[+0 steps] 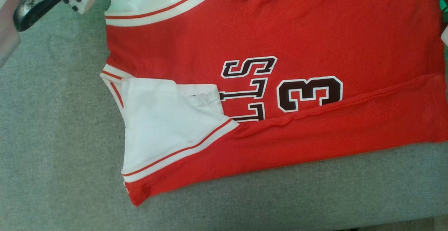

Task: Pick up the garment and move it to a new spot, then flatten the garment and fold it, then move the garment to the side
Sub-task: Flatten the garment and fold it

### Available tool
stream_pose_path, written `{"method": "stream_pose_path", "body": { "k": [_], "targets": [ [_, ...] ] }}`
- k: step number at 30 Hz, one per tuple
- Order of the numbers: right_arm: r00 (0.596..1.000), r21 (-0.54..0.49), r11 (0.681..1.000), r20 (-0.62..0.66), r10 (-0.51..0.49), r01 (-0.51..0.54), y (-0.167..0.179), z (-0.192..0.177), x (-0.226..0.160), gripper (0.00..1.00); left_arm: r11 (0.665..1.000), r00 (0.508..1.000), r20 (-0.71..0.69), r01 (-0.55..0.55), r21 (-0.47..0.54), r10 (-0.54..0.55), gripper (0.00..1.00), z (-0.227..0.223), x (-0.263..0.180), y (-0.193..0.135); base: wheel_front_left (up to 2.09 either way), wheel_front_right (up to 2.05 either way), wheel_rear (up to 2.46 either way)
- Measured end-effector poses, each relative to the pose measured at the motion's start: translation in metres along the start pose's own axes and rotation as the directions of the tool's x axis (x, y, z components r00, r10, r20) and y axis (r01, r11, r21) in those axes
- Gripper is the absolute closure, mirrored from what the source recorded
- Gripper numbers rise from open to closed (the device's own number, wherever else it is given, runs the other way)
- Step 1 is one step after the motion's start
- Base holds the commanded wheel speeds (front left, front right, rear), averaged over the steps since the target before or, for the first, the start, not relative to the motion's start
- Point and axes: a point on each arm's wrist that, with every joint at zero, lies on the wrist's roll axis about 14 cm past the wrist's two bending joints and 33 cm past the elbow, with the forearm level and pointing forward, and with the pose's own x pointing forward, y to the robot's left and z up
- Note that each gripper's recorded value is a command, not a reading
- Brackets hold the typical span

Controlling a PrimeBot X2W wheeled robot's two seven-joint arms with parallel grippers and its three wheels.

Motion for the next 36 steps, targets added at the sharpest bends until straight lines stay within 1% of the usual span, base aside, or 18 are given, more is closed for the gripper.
{"method": "stream_pose_path", "body": {
  "k": [4,8,10,13,14,19,24,27,31,36],
  "targets": [
    [0.999,-0.017,1.0,0.048,-0.001,0.002,-0.002,0.011,-0.003,1.0,0.999,0.998,0.053,-0.024,0.027,0.022,1.0,0.01,-0.003,0.007,0.0,0.0,0.0],
    [0.988,-0.011,1.0,0.151,-0.018,0.019,-0.009,0.038,-0.009,1.0,0.995,0.987,0.152,-0.066,0.072,0.054,1.0,0.033,-0.011,0.017,0.0,0.0,0.0],
    [0.976,0.0,0.999,0.214,-0.035,0.036,-0.015,0.055,-0.013,1.0,0.99,0.973,0.215,-0.102,0.099,0.078,1.0,0.049,-0.017,0.026,0.0,0.0,0.0],
    [0.956,-0.001,0.998,0.289,-0.059,0.062,-0.025,0.076,-0.024,1.0,0.98,0.938,0.33,-0.156,0.126,0.107,1.0,0.079,-0.031,0.037,0.0,0.0,0.0],
    [0.952,0.0,0.998,0.3,-0.066,0.07,-0.028,0.079,-0.027,1.0,0.978,0.928,0.356,-0.167,0.126,0.113,1.0,0.086,-0.035,0.039,0.0,0.0,0.0],
    [0.946,0.0,0.997,0.315,-0.072,0.076,-0.03,0.084,-0.036,1.0,0.974,0.911,0.395,-0.183,0.131,0.118,1.0,0.096,-0.048,0.04,0.0,0.0,0.0],
    [0.942,0.043,0.997,0.328,-0.072,0.061,-0.025,0.072,-0.044,1.0,0.982,0.912,0.402,-0.141,0.129,0.078,1.0,0.08,-0.061,0.018,0.0,0.0,0.0],
    [0.943,0.062,0.997,0.324,-0.071,0.054,-0.021,0.06,-0.05,1.0,0.984,0.911,0.404,-0.142,0.111,0.086,1.0,0.061,-0.074,0.008,0.0,0.0,0.0],
    [0.946,0.069,0.996,0.318,-0.068,0.048,-0.015,0.047,-0.056,1.0,0.988,0.913,0.4,-0.124,0.094,0.077,1.0,0.041,-0.09,-0.014,0.0,0.0,0.0],
    [0.951,0.056,0.997,0.302,-0.066,0.051,-0.013,0.034,-0.062,1.0,0.994,0.906,0.42,-0.09,0.055,0.059,1.0,0.028,-0.109,-0.049,0.0,0.0,0.0]
  ]
}}
